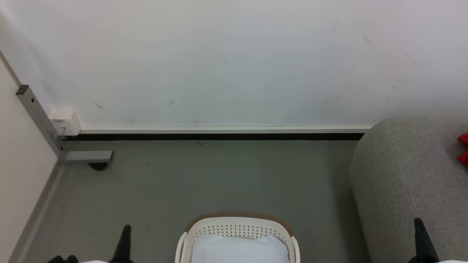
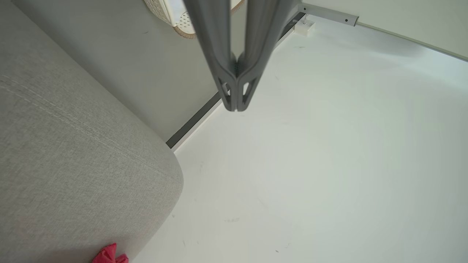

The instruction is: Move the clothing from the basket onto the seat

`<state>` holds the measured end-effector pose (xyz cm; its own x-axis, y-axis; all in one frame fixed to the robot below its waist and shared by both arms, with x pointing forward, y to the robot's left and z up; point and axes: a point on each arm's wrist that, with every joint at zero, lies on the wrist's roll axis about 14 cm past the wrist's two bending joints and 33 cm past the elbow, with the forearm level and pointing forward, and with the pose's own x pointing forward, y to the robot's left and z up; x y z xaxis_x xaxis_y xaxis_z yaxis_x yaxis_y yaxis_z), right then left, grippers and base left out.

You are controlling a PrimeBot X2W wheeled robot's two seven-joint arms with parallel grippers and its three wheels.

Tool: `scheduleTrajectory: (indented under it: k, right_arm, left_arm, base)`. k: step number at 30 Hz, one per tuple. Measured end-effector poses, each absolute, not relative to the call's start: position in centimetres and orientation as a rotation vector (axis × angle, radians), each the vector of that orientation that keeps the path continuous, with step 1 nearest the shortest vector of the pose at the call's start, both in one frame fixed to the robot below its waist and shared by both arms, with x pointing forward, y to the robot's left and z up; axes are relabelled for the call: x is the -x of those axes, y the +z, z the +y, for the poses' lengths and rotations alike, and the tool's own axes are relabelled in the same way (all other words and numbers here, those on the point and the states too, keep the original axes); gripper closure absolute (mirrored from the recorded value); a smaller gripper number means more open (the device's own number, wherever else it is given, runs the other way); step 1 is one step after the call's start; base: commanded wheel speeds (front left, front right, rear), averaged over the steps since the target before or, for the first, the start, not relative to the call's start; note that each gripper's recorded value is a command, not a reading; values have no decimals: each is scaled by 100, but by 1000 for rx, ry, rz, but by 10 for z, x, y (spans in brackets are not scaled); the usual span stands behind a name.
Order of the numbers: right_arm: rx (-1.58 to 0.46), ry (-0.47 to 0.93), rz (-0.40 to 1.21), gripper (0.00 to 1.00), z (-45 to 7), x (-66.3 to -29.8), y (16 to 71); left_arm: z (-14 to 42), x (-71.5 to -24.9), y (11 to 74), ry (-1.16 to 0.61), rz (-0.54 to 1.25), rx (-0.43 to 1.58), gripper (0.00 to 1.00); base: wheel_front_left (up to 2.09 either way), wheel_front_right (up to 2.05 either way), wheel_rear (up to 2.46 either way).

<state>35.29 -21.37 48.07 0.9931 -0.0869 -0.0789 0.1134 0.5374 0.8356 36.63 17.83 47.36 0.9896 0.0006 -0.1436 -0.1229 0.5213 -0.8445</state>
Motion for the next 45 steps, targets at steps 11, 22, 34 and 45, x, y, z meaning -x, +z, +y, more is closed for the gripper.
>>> scheduleTrajectory:
  k: [11, 22, 34, 45]
  right_arm:
    - [-1115, -104, 22, 100, -211, -360, 486]
    - [-1226, -83, 13, 100, -209, -367, 492]
    - [-1330, -67, 14, 100, -206, -372, 494]
    - [-1418, -48, 13, 100, -203, -377, 497]
  left_arm:
    - [181, -371, 479, 65, 119, 1133, 100]
    - [184, -375, 484, 59, 101, 1237, 100]
    - [188, -379, 490, 46, 79, 1343, 100]
    - [192, -383, 495, 34, 55, 1427, 100]
  base:
    - [0, 0, 0]
    - [0, 0, 0]
    - [0, 0, 0]
    - [0, 0, 0]
